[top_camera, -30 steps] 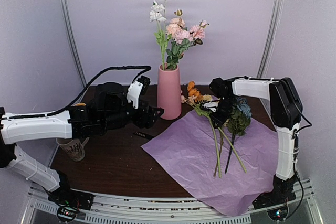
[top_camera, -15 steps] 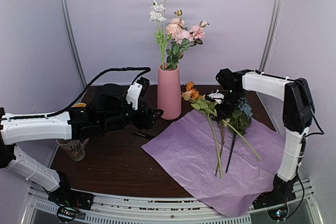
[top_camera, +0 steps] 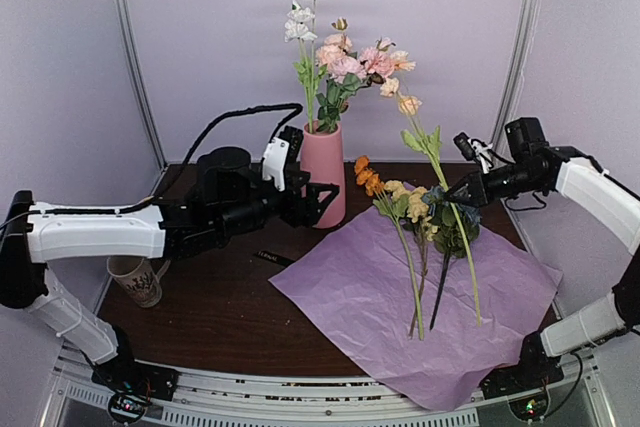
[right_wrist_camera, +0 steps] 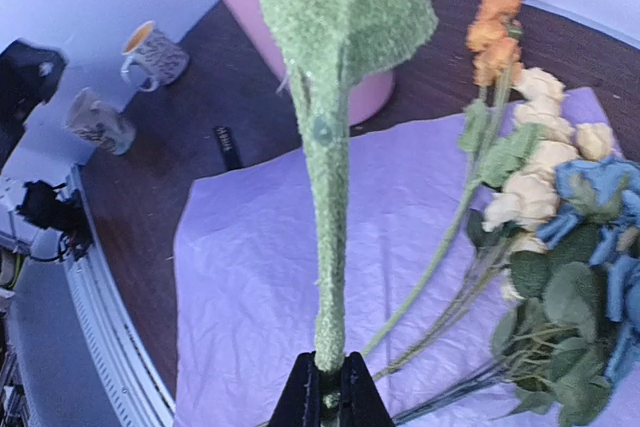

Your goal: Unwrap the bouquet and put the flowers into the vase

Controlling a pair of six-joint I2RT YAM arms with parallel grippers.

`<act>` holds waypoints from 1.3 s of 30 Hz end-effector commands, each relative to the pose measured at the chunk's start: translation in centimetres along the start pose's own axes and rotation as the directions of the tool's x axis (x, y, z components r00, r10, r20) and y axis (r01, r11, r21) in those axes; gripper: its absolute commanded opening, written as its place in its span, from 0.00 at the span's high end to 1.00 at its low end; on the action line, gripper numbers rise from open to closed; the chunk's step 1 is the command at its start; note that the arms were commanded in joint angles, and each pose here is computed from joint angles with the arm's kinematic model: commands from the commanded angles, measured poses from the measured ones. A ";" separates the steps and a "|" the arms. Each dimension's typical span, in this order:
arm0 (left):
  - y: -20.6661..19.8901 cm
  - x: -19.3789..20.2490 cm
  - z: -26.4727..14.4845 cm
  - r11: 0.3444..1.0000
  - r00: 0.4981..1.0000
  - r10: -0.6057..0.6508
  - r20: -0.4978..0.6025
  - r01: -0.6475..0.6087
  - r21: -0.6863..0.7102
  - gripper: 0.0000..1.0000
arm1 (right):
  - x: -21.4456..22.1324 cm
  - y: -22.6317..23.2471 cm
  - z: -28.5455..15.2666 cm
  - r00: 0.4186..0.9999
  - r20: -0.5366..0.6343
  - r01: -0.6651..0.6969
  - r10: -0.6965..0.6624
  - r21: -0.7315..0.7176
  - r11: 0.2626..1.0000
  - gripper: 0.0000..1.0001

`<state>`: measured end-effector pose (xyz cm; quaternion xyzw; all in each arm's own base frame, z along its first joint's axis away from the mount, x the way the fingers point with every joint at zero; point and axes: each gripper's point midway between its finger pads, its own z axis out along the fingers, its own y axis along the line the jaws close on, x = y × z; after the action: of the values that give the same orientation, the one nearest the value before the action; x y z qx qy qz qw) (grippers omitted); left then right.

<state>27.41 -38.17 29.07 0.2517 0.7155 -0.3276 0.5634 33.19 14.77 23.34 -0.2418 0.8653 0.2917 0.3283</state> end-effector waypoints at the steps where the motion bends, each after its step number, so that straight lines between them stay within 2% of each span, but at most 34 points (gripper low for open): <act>1: -5.4 -6.6 2.7 0.967 0.976 -0.079 0.204 0.025 0.253 0.26 | -2.4 7.4 -2.7 0.955 0.282 0.174 -0.088 -0.296 0.939 1.00; 3: -7.8 -8.0 3.6 0.921 0.960 -0.152 0.235 0.051 0.386 0.33 | -2.1 9.3 -3.7 0.937 0.326 0.232 -0.122 -0.323 0.918 1.00; 7: -11.0 -8.5 6.2 0.821 0.935 -0.285 0.210 0.125 0.557 0.43 | -1.4 11.5 -4.7 0.923 0.350 0.288 -0.161 -0.351 0.891 1.00; 13: -14.9 -8.7 7.7 0.745 0.928 -0.321 0.190 0.124 0.655 0.45 | -0.6 12.8 -4.7 0.924 0.339 0.304 -0.177 -0.371 0.877 1.00; 16: -15.9 -8.5 8.0 0.737 0.934 -0.313 0.173 0.124 0.665 0.47 | -0.5 13.2 -4.6 0.924 0.337 0.311 -0.183 -0.380 0.871 1.00; 23: -16.3 -7.8 9.0 0.735 0.939 -0.312 0.142 0.144 0.663 0.63 | 0.1 14.0 -4.0 0.926 0.320 0.324 -0.199 -0.407 0.854 1.00; 32: -16.0 -7.2 10.0 0.750 0.943 -0.313 0.110 0.174 0.638 0.72 | 0.8 15.4 -4.4 0.923 0.311 0.354 -0.228 -0.448 0.821 1.00; 34: -16.0 -7.0 10.1 0.752 0.943 -0.317 0.101 0.185 0.633 0.69 | 0.7 15.8 -4.7 0.923 0.315 0.354 -0.223 -0.461 0.814 1.00; 36: -15.7 -6.9 10.0 0.756 0.940 -0.327 0.096 0.199 0.624 0.55 | 0.5 16.1 -5.0 0.920 0.324 0.358 -0.219 -0.472 0.806 1.00; 39: -15.5 -6.8 9.5 0.755 0.937 -0.336 0.096 0.208 0.622 0.55 | 0.1 16.2 -5.3 0.919 0.334 0.355 -0.208 -0.472 0.807 1.00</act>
<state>23.07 -56.13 36.78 0.2941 0.5376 -0.6424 0.4601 22.77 22.00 29.84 -0.3774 0.6955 0.4636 0.3987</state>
